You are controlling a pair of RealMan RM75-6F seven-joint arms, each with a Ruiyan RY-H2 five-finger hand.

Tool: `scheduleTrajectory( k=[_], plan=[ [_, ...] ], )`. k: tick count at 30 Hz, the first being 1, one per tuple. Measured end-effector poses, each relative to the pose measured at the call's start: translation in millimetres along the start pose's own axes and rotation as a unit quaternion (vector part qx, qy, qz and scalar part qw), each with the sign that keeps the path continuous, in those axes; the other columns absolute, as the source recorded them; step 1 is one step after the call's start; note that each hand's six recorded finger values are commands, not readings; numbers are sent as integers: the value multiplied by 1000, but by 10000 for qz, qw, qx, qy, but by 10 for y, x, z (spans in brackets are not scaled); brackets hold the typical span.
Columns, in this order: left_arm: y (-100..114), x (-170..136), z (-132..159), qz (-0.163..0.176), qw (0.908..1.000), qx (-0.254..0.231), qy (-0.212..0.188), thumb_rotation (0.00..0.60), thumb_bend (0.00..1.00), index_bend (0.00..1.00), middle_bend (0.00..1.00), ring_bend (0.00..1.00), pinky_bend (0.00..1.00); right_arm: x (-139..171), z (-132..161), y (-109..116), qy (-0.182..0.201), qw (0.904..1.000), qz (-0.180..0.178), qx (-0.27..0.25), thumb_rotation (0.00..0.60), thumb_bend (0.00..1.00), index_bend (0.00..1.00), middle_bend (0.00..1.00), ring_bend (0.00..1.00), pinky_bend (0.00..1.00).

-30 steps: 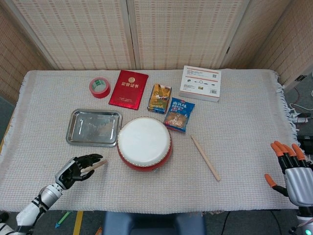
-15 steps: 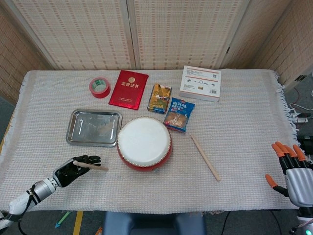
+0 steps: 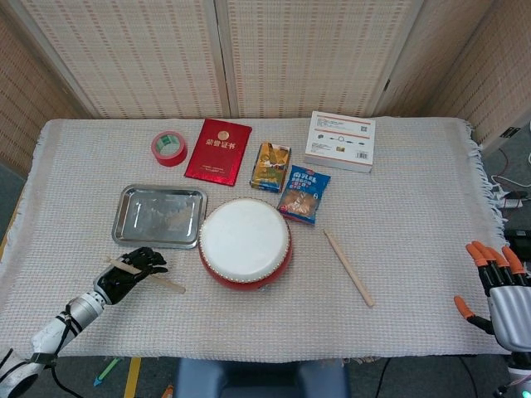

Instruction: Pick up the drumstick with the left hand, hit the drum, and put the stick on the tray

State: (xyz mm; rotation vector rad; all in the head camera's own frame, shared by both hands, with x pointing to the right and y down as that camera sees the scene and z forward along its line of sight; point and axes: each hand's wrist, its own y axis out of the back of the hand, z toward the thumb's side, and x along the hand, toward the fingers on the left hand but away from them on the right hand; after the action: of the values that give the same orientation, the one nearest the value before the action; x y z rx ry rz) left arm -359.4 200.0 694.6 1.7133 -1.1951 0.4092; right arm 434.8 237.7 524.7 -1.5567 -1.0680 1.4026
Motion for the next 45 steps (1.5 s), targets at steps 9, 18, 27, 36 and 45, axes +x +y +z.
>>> scheduleTrajectory(
  k=[9,18,27,36,45],
  plan=[
    [-121,128,-80,178,9990,314,-277,600,395,478,518,453,441,3,-26,-1,-20,10000,7,-6,600,262,0,59,0,8],
    [-387,276,-263,-12,9990,398,-200,600,396,485,569,512,516,17,-71,4,-79,10000,-2,-18,600,262,0,59,0,8],
    [-471,278,-330,-213,9987,431,-176,600,333,498,574,515,497,4,-76,6,-58,10000,-1,-24,600,262,0,59,0,8],
    [-542,232,-356,-449,9975,514,-205,600,273,467,545,513,456,7,-65,14,-42,10000,-17,-20,600,262,0,59,0,8],
    [-601,220,-373,-597,9956,703,-167,600,231,427,503,481,429,15,-63,20,-44,10000,-30,-17,600,262,0,59,0,8]
  ],
)
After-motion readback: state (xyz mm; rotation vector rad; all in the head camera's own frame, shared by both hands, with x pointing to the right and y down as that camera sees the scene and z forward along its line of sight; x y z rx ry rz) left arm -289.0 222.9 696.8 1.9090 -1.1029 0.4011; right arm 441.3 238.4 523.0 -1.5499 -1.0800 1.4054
